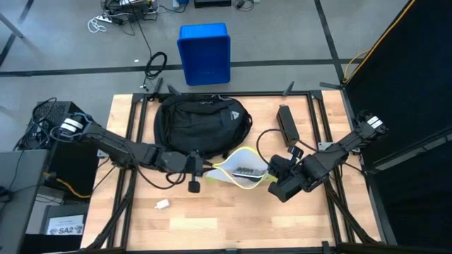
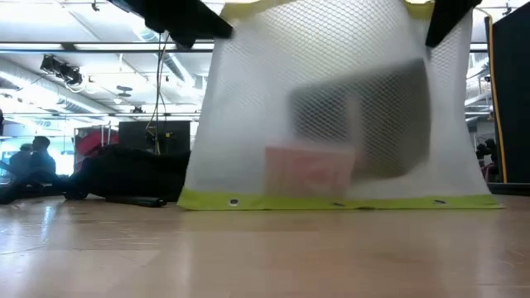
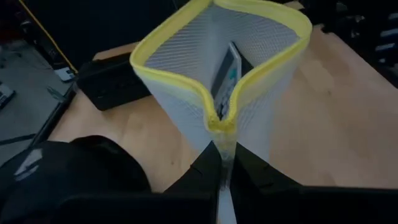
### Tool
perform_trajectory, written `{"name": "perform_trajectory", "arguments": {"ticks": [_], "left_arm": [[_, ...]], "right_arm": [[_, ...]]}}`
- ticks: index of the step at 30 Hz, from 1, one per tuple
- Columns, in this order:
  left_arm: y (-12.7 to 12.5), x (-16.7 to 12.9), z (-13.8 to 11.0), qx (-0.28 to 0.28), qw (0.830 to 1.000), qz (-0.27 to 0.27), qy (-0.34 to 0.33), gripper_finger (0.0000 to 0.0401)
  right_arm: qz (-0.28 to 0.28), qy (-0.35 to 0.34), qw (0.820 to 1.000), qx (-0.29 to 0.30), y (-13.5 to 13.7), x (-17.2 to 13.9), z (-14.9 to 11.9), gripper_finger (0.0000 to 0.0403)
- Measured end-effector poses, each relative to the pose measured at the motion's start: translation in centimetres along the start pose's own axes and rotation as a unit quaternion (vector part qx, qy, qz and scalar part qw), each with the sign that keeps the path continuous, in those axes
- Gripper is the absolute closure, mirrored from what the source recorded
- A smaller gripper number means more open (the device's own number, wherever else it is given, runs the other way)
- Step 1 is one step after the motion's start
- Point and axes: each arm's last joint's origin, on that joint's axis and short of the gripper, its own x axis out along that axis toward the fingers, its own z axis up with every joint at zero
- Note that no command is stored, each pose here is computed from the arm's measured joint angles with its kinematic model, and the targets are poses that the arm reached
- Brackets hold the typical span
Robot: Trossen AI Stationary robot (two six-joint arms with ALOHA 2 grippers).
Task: Unpack backpack
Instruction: Put the right black pen into the yellow zip bag
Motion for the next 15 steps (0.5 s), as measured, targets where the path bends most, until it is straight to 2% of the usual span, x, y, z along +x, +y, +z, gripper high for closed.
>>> {"name": "perform_trajectory", "arguments": {"ticks": [3, 7, 11, 15], "left_arm": [[-0.1, -0.1, 0.2, 0.023, 0.999, -0.034, -0.006, 0.0394], [0.4, -1.5, 1.3, 0.052, 0.998, -0.041, -0.002, 0.0375], [1.3, -3.4, 3.0, 0.052, 0.998, -0.038, 0.003, 0.0343], [1.8, -4.7, 3.7, 0.032, 0.998, -0.05, 0.024, 0.0298]], "right_arm": [[0.001, 0.004, 1.0, -0.001, 0.0, 0.0, 0.0, 0.0403], [0.003, 0.015, 1.0, 0.003, 0.0, 0.0, -0.1, 0.0403], [0.004, 0.019, 1.0, 0.009, -0.1, 0.0, -0.2, 0.0403], [-0.002, 0.022, 1.0, 0.01, -0.2, 0.0, -0.2, 0.0403]]}}
